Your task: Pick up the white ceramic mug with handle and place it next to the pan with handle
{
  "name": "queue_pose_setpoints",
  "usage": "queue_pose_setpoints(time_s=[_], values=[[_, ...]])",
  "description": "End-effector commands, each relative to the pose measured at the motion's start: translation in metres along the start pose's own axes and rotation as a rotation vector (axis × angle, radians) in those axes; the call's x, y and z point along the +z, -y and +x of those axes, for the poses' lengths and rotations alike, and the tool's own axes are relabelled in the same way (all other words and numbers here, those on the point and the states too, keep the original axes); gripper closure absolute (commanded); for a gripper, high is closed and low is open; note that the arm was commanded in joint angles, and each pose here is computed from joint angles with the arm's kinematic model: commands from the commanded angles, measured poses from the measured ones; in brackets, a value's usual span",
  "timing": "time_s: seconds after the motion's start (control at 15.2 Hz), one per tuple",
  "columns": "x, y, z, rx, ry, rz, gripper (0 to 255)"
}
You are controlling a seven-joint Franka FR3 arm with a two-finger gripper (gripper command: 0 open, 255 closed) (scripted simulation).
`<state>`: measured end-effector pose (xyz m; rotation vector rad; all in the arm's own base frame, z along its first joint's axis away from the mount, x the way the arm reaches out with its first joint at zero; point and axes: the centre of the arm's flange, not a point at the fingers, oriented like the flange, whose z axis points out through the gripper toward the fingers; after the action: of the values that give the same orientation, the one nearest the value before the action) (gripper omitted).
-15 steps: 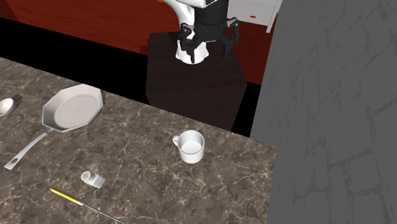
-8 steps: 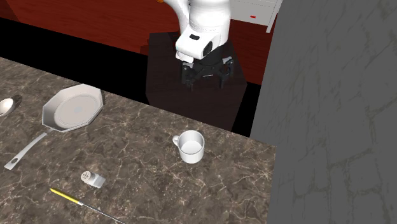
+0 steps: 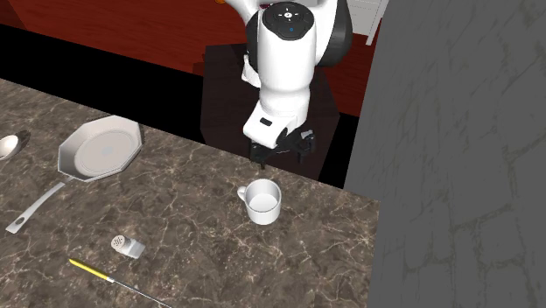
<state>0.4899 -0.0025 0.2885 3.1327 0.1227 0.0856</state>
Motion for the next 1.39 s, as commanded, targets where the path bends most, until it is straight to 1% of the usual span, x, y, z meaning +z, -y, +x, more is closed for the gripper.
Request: queue_pose_setpoints(time_s=[0.0, 0.26, 0.33, 0.79, 1.32], values=[[0.024, -0.004, 0.012, 0.001, -0.001, -0.001, 0], [0.071, -0.011, 0.035, 0.002, 0.001, -0.003, 0], [0.073, -0.011, 0.036, 0.002, 0.001, -0.003, 0], [0.113, -0.011, 0.036, 0.002, 0.001, -0.003, 0], [0.113, -0.011, 0.036, 0.002, 0.001, -0.003, 0]])
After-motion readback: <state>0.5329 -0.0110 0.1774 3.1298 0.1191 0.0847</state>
